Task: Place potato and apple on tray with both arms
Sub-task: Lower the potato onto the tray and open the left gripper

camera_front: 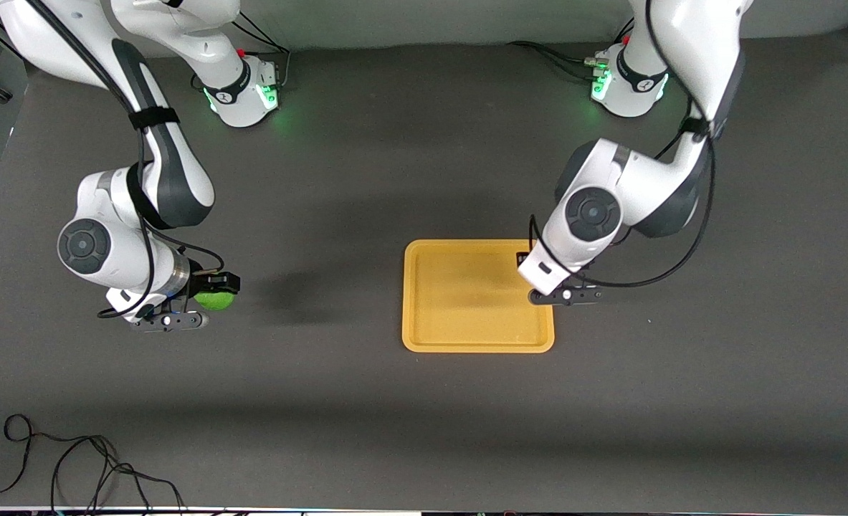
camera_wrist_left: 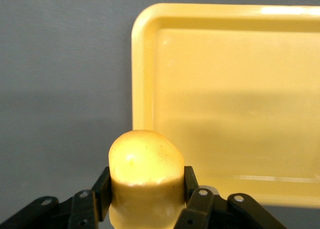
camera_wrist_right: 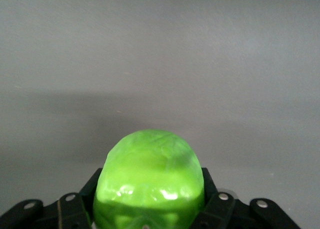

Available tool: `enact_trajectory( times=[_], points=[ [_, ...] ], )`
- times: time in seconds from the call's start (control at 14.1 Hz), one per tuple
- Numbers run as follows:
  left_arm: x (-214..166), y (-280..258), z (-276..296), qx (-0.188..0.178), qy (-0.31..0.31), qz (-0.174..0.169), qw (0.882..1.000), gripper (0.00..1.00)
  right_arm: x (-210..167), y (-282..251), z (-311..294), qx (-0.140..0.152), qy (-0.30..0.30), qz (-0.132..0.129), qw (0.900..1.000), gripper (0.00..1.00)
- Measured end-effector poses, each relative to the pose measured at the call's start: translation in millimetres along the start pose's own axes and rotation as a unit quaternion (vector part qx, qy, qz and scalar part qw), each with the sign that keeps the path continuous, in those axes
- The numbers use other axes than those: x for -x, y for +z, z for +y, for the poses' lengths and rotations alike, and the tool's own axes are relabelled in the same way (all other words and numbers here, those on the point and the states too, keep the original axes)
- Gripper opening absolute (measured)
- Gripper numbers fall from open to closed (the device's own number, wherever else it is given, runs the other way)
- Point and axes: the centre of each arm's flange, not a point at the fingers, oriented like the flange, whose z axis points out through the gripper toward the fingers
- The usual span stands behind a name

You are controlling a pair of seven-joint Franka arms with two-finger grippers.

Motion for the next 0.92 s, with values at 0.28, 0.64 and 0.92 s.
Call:
enact_trajectory(
  times=[0.28, 0.64, 0.92],
  points=[
    [-4.3, 37.1, 13.9, 0.005, -0.001, 0.004, 1.0, 0.6, -3.3, -13.2, -37.1, -0.016, 0.013, 0.008, 1.0, 0.78],
    [-8.3, 64.5, 21.9, 0.011, 0.001, 0.011, 1.0, 0.6, -5.3, -12.6, -42.4, -0.023, 0.016, 0.008, 1.0, 0.78],
    [-9.0, 80.3, 26.0, 0.012, 0.004, 0.011, 1.0, 0.71, -6.3, -21.5, -65.2, -0.025, 0.027, 0.017, 0.999, 0.78]
  ],
)
